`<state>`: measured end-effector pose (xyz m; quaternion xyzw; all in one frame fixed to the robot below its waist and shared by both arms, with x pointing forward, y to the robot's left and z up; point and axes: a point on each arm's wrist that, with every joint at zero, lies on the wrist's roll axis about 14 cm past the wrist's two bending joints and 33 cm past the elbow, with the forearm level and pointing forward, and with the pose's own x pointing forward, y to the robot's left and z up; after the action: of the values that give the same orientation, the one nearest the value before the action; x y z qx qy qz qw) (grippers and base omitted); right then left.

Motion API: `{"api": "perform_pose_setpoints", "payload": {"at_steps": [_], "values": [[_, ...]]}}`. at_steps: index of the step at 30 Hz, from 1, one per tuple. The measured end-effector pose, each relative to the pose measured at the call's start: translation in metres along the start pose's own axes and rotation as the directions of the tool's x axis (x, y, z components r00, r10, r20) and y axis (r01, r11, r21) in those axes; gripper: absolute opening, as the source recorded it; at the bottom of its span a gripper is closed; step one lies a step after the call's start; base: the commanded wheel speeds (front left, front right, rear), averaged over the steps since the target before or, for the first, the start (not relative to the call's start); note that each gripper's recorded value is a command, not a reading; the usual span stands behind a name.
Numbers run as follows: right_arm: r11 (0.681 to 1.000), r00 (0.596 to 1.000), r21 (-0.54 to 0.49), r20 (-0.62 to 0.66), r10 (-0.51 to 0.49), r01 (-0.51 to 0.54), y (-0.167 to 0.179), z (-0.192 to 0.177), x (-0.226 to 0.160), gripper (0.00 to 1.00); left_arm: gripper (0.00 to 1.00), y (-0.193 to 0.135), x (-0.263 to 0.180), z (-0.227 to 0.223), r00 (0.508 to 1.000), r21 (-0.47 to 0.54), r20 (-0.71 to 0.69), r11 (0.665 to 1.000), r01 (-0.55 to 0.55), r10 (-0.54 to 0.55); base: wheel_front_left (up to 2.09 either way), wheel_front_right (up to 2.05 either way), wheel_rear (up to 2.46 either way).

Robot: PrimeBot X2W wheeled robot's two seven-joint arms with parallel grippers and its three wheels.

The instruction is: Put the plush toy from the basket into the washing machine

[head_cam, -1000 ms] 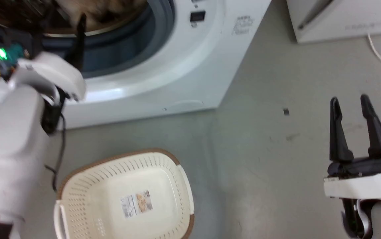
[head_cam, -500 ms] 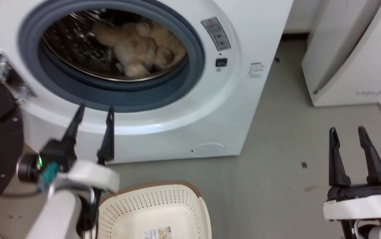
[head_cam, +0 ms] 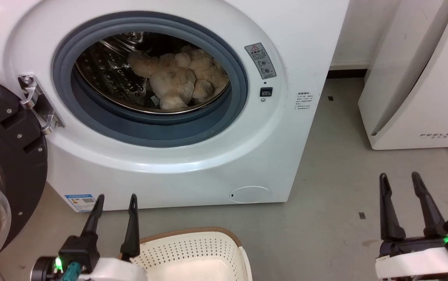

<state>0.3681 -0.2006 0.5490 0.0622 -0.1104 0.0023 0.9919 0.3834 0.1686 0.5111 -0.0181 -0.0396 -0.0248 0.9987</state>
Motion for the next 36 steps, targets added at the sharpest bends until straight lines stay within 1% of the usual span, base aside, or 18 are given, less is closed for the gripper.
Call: {"api": "perform_pose_setpoints", "payload": {"at_steps": [4, 8, 9, 36], "values": [[1.0, 1.0, 0.004, -0.01, 0.005, -0.005, 0.002, -0.003, -0.003, 1.0, 1.0, 0.003, -0.01, -0.009, 1.0, 0.005, -0.026, 1.0, -0.011, 0.011, 0.0, 0.0, 0.0], [1.0, 1.0, 0.006, -0.011, 0.007, -0.007, 0.003, -0.003, -0.004, 1.0, 1.0, 0.004, -0.012, -0.009, 0.999, -0.018, -0.025, 0.999, -0.027, 0.026, 0.0, 0.0, 0.0], [1.0, 1.0, 0.006, -0.011, 0.007, -0.007, 0.003, -0.003, -0.004, 0.0, 0.0, 0.004, -0.013, -0.009, 0.999, -0.027, -0.025, 0.999, -0.025, 0.024, 0.0, 0.0, 0.0], [0.999, 0.998, -0.017, -0.05, 0.029, -0.03, 0.009, -0.007, -0.003, 0.0, 0.0, 0.002, -0.014, -0.008, 0.999, -0.015, -0.046, 1.0, -0.024, 0.024, 0.0, 0.0, 0.0]]}}
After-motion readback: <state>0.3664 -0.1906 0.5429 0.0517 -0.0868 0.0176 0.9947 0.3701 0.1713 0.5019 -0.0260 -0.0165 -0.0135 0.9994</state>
